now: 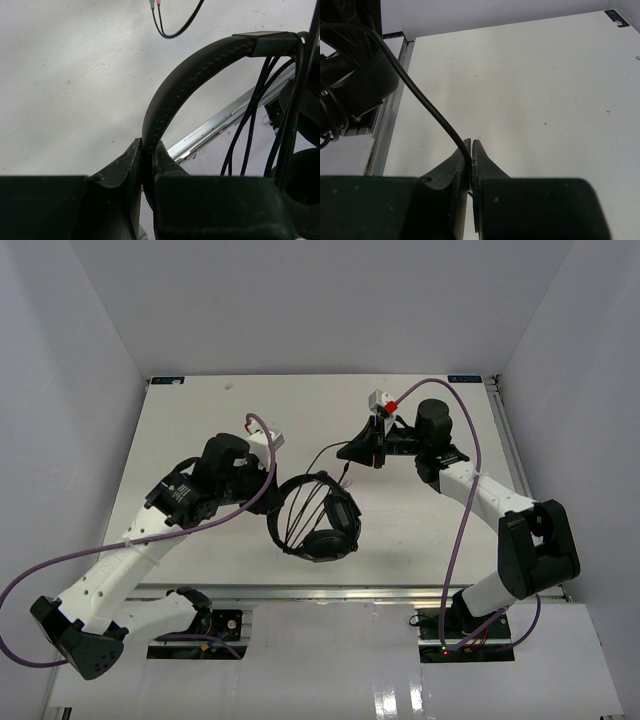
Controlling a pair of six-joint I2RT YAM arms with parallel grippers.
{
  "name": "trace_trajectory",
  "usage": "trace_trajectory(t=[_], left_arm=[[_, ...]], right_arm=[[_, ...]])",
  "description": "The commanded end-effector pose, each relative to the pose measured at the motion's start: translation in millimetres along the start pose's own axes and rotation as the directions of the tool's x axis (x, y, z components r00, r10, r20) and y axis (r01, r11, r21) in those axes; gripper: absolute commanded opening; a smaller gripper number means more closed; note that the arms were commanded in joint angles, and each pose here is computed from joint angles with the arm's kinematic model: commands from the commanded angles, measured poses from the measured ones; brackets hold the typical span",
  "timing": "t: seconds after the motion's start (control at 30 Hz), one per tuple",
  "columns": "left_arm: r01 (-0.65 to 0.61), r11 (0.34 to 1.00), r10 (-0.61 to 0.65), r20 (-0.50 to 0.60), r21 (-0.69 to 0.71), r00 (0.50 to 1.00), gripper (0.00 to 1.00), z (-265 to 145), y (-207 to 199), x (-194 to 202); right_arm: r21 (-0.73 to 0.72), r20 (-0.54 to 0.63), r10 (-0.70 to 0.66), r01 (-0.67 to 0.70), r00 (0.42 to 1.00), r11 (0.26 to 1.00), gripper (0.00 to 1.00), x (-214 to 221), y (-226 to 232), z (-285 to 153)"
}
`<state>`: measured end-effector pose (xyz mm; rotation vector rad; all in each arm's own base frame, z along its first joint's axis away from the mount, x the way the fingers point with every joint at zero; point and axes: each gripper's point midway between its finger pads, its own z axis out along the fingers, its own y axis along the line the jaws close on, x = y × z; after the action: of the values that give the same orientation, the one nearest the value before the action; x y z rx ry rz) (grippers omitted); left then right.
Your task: Wrap the headphones
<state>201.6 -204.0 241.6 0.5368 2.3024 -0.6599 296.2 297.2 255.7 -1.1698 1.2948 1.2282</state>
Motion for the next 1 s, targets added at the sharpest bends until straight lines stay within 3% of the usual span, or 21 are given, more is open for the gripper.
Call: trace_trajectory(t=[0.0, 0.37, 0.73, 0.97], left_arm=[[-0.004, 1.000, 0.003, 0.098, 0.011, 0.995, 0.00, -19, -7, -20], [0.011, 0.999, -0.005, 0.128, -0.043, 0.992, 0.00, -32, -2, -33], [0.033, 0.999, -0.038, 0.239, 0.027, 0.970, 0.00, -58, -26, -78], [0.074, 0.996, -0.087, 0.308, 0.055, 0.947, 0.00, -79, -39, -112]], right_arm=[[0.008, 0.017, -0.016, 0.016, 1.000, 1.000, 0.08, -8, 3, -12], [0.018, 0.014, 0.013, -0.013, 1.000, 1.000, 0.08, 3, 6, -23], [-0.006, -0.025, 0.137, -0.137, 0.990, 0.991, 0.09, 47, 4, -18], [-0.049, 0.009, 0.147, -0.147, 0.989, 0.988, 0.12, 39, 10, -2]])
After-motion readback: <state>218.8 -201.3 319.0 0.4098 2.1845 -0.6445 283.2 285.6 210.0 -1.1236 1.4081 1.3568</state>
